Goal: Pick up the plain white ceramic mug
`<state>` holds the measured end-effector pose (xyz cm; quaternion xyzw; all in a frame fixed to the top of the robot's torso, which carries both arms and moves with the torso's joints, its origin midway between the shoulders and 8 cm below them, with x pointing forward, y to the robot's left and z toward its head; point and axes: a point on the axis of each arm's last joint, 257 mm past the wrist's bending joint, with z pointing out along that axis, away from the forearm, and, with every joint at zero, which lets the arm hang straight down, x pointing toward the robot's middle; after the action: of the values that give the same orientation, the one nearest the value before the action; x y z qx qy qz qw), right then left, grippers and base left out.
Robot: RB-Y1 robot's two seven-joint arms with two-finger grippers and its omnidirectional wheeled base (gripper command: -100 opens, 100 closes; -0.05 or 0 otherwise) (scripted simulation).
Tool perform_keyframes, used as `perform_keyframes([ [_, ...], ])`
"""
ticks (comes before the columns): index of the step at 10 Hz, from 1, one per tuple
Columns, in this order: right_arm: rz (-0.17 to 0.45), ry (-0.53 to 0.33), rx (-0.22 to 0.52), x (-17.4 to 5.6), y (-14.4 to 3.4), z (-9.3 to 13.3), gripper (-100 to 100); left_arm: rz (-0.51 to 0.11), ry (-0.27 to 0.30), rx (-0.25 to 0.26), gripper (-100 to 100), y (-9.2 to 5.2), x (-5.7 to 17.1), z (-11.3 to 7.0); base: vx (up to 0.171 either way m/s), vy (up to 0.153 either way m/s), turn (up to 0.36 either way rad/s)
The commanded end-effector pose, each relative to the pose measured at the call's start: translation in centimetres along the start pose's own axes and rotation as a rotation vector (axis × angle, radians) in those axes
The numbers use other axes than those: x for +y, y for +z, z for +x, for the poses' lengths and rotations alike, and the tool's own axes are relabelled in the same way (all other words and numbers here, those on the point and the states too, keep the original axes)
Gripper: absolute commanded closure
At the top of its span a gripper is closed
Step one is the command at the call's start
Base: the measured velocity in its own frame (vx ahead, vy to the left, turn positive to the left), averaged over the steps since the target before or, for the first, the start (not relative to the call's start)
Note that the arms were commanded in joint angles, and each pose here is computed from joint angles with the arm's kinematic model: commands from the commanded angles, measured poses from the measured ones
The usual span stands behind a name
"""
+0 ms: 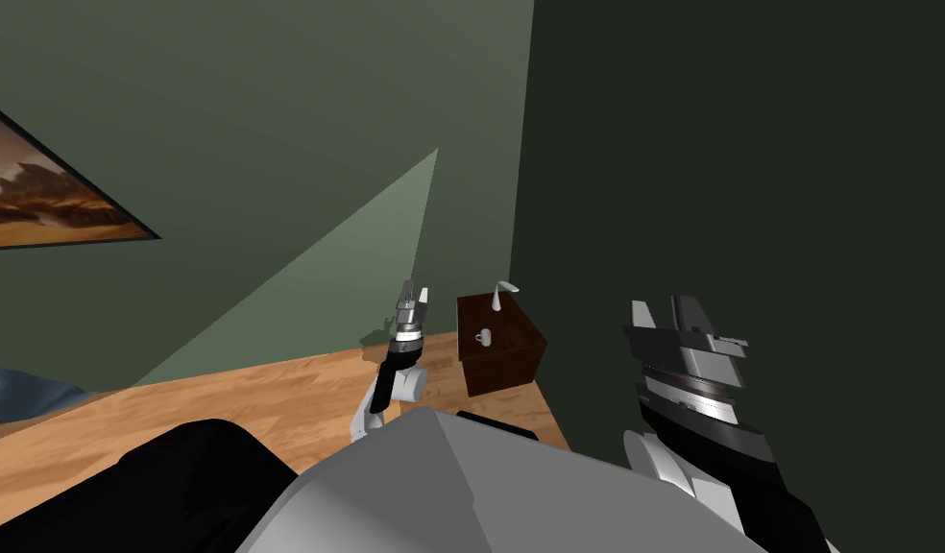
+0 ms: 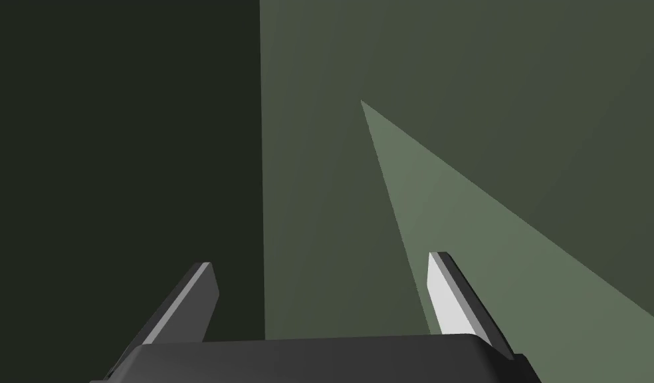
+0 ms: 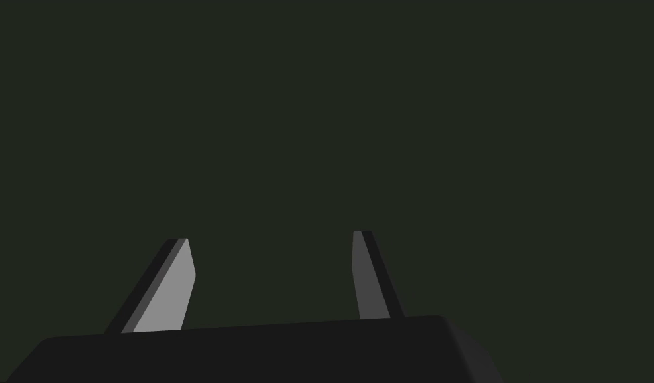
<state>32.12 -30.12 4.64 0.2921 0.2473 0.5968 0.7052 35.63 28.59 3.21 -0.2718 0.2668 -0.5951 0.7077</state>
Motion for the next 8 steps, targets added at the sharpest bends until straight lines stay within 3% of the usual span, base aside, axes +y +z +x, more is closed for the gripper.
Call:
perform_keyframes([
  [1,0.000,0.000,0.000,0.0,0.0,0.0,0,-0.045,-0.017,0.014,-100,0.1,2.2,0.4,0.007,-0.021,0.007],
  [4,0.000,0.000,0.000,0.0,0.0,0.0,0,-0.130,-0.050,0.032,-100,0.1,5.9,1.0,0.016,-0.033,0.012],
  [6,0.000,0.000,0.000,0.0,0.0,0.0,0,-0.214,-0.088,0.046,-100,0.1,9.6,1.7,0.014,-0.029,0.013],
  [7,0.000,0.000,0.000,0.0,0.0,0.0,0,-0.225,-0.087,0.046,-100,-0.1,10.0,1.6,0.014,-0.028,0.006],
  [8,0.000,0.000,0.000,0.0,0.0,0.0,0,-0.276,-0.106,0.051,-100,-0.3,12.1,2.0,0.012,-0.027,0.010],
])
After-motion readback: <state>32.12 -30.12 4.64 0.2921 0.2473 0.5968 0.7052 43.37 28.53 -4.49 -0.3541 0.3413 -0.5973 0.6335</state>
